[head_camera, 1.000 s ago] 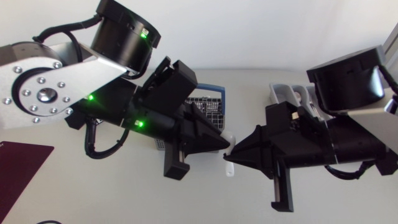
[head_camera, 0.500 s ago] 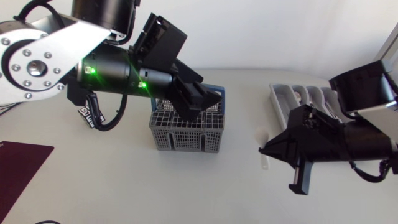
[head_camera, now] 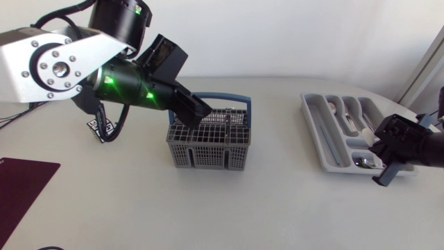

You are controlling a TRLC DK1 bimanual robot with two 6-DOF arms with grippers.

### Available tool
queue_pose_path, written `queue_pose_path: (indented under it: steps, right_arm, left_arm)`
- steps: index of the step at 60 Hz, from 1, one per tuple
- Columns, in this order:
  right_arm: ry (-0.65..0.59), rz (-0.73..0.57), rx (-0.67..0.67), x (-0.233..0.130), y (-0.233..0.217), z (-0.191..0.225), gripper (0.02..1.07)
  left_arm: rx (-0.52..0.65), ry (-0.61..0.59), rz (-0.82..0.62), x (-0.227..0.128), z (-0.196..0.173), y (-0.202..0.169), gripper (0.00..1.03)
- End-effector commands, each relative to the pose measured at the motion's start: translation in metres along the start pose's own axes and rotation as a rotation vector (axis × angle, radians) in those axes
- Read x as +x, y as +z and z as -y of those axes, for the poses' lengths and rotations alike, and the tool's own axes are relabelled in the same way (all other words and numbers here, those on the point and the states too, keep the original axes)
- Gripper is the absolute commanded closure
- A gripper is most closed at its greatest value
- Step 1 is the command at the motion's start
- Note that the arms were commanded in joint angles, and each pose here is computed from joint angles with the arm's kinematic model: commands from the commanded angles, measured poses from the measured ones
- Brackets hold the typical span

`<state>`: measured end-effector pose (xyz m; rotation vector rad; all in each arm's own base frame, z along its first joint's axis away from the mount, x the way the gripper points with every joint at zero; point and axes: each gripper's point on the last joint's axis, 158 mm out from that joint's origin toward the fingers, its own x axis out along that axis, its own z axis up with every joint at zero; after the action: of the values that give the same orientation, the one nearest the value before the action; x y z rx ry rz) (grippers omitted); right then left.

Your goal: Transfer all utensils from the basket to the drawer tray.

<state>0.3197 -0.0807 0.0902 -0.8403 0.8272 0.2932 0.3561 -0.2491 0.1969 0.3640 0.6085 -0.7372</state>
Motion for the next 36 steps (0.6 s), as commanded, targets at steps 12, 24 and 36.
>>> queue_pose_path:
  steps: [12, 24, 36]
  right_arm:
    - [-0.085, -0.143, -0.043, 0.048, -0.058, 0.031, 1.01]
    - [-0.150, -0.209, -0.048, 0.074, -0.084, 0.053, 1.01]
    - [-0.195, -0.260, -0.058, 0.095, -0.107, 0.064, 0.99]
  left_arm:
    - [-0.037, 0.052, -0.069, 0.006, -0.023, -0.023, 0.14]
    - [-0.053, 0.062, -0.090, 0.004, -0.029, -0.034, 0.14]
    - [-0.064, 0.068, -0.106, 0.002, -0.032, -0.042, 0.14]
